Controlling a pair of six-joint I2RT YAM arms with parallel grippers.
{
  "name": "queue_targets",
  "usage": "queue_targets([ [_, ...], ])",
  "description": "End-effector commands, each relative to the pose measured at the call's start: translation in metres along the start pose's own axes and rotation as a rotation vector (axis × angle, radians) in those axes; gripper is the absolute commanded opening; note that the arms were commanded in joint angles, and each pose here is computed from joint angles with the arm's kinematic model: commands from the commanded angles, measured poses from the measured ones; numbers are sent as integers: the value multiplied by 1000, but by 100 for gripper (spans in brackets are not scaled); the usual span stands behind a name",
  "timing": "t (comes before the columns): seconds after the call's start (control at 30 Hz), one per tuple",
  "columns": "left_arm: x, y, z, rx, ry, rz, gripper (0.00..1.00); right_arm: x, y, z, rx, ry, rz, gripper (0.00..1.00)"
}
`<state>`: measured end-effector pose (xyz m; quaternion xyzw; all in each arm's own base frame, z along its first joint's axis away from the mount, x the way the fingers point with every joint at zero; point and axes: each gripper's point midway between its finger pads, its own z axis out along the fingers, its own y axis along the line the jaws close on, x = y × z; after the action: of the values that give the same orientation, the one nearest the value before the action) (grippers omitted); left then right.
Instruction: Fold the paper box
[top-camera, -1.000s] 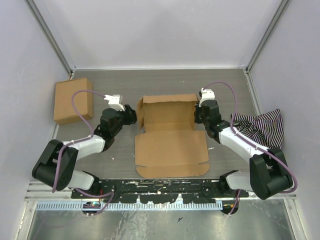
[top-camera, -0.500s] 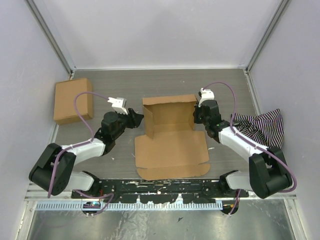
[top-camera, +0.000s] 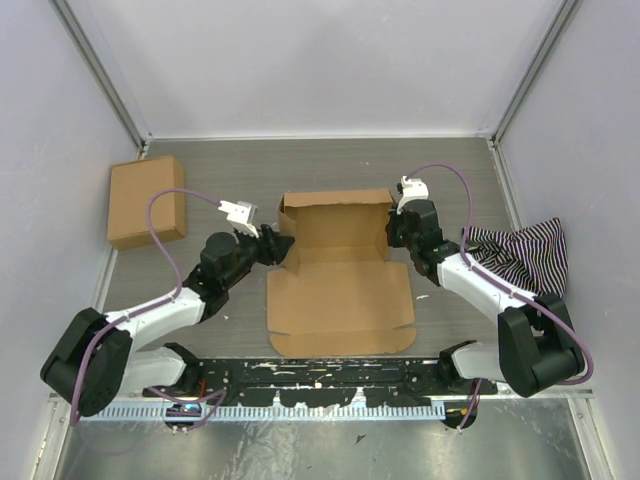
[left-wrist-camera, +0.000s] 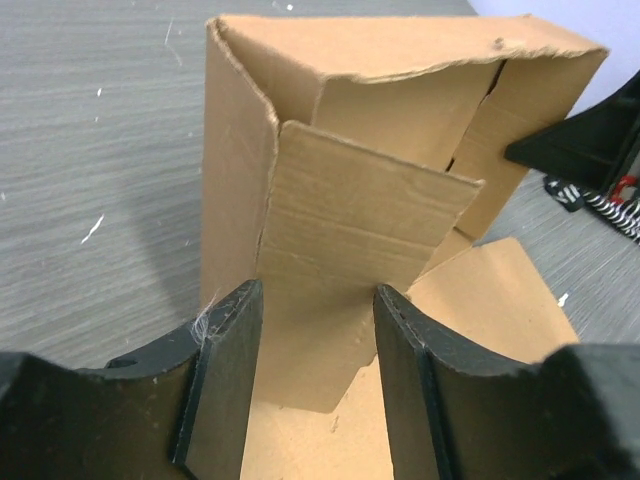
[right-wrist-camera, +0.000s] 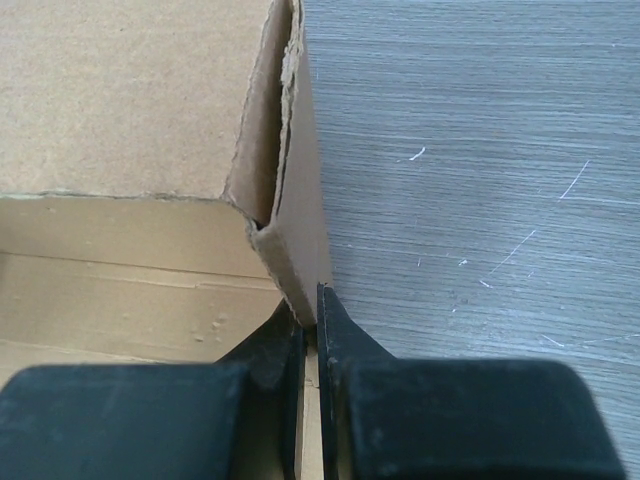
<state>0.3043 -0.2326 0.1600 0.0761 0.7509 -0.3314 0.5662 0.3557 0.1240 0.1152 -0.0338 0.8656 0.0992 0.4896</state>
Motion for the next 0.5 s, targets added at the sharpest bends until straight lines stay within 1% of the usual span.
queue_targets([
  [0.0,18,15,2,-48,32,38,55,-29,13,-6,-54,-99,33,2],
  [0.13,29,27,14,-93,65,65,55,-28,14,-8,-66,-102,31,2],
  [0.27,27,27,20,-97,49,65,55,-26,17,-11,-86,-99,27,2],
  [0.47,12,23,27,-121,1,67,56,-23,24,-13,-123,-90,35,2],
])
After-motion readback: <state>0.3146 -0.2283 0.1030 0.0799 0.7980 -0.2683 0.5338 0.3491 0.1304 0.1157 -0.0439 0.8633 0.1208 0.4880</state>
